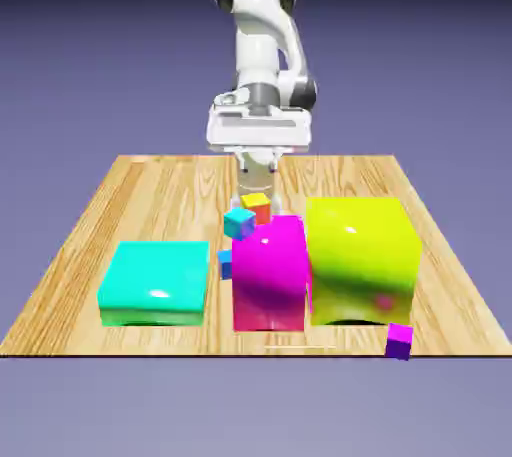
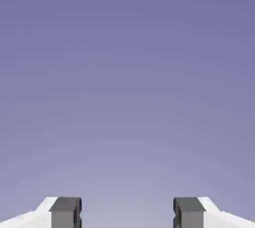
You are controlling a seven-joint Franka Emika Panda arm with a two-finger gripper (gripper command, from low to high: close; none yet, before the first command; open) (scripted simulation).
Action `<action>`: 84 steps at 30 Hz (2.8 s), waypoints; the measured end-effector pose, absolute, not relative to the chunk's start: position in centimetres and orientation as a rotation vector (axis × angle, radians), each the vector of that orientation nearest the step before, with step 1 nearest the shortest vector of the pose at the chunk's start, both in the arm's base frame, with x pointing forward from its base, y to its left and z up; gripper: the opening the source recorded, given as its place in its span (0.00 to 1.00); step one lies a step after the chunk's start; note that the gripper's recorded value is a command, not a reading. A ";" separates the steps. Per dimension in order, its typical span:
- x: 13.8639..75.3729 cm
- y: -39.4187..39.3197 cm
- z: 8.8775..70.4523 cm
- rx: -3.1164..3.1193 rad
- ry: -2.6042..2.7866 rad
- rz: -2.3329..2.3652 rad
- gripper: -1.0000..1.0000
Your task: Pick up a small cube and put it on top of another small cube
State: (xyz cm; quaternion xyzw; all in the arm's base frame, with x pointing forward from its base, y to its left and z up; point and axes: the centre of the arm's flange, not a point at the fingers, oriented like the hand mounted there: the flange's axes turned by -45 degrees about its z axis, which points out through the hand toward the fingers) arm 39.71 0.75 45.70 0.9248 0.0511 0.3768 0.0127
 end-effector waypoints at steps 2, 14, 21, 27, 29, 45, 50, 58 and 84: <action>41.0 1.2 45.4 2.878 0.289 1.109 0.50; 48.3 5.1 42.7 2.753 1.079 0.740 0.50; 52.0 8.2 40.1 2.594 1.545 0.550 0.50; 54.8 11.1 37.3 2.404 1.935 0.405 0.50; 55.6 12.1 36.3 2.330 2.061 0.362 0.50; 59.8 20.9 26.7 1.503 2.996 0.128 0.50; 60.2 23.8 23.3 1.159 3.239 0.106 0.50; 59.8 28.0 18.0 0.585 3.525 0.130 0.50; 57.8 28.0 11.4 0.626 3.567 0.104 0.00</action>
